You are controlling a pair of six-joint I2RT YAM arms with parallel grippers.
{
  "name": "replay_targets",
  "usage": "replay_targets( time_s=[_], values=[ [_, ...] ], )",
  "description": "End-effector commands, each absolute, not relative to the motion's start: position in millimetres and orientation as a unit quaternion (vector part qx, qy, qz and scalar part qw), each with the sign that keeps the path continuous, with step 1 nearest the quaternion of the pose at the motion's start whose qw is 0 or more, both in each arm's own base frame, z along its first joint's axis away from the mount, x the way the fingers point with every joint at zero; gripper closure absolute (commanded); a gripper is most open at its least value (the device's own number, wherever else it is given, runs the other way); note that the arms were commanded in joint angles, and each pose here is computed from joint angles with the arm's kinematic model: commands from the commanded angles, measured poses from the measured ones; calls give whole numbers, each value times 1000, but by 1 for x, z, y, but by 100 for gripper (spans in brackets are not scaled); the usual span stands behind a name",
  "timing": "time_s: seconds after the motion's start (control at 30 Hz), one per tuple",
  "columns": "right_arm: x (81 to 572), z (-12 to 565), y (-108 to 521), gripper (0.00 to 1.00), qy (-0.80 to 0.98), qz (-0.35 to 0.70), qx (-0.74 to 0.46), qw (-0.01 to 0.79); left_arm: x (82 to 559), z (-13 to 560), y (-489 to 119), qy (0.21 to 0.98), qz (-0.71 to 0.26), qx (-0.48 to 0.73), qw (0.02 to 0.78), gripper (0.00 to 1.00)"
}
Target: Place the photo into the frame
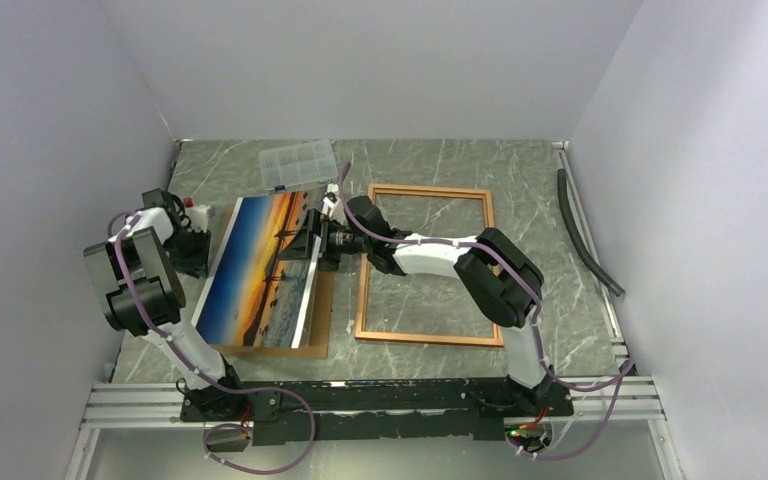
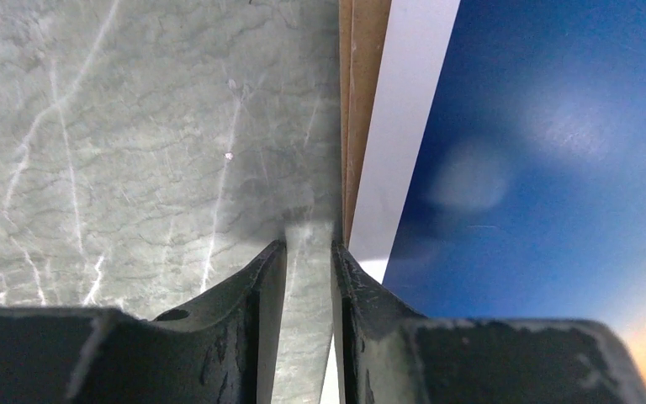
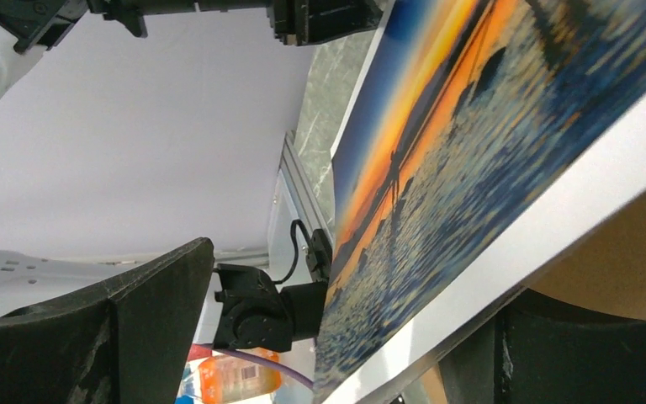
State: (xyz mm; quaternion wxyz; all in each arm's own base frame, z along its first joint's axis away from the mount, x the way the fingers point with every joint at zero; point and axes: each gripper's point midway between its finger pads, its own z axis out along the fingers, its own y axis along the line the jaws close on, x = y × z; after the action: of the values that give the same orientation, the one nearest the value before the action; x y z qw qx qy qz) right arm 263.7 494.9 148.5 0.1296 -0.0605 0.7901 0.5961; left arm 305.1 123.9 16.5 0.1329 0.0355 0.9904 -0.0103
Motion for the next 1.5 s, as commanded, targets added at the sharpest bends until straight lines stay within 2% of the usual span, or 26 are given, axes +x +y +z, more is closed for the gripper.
replay_targets(
  time_s=[0.0,0.13,0.4,0.47,0.57,0.77,0.97,1.2,1.47],
  values=[
    [267,180,489,8,775,607,-69,163,300,25,122,990,-52,20,128,66],
    [267,176,489,15,772,615,-56,154,308,42,142,988,-34,13,149,62],
    [268,169,486,28,771,620,-40,140,302,32,149,990,-33,11,139,61],
    [269,167,484,36,773,617,-36,140,301,27,147,990,-37,10,137,62],
    [273,164,479,53,778,611,-29,141,297,18,146,991,-41,13,128,63],
    [280,167,461,73,791,591,-23,160,291,7,141,992,-49,20,118,65],
    [289,177,439,99,810,556,-27,186,289,5,134,992,-57,27,113,67],
    [299,209,397,100,835,501,-37,224,287,12,113,990,-64,46,113,68],
    [303,251,300,100,867,419,-17,270,291,25,84,988,-81,64,113,69]
  ],
)
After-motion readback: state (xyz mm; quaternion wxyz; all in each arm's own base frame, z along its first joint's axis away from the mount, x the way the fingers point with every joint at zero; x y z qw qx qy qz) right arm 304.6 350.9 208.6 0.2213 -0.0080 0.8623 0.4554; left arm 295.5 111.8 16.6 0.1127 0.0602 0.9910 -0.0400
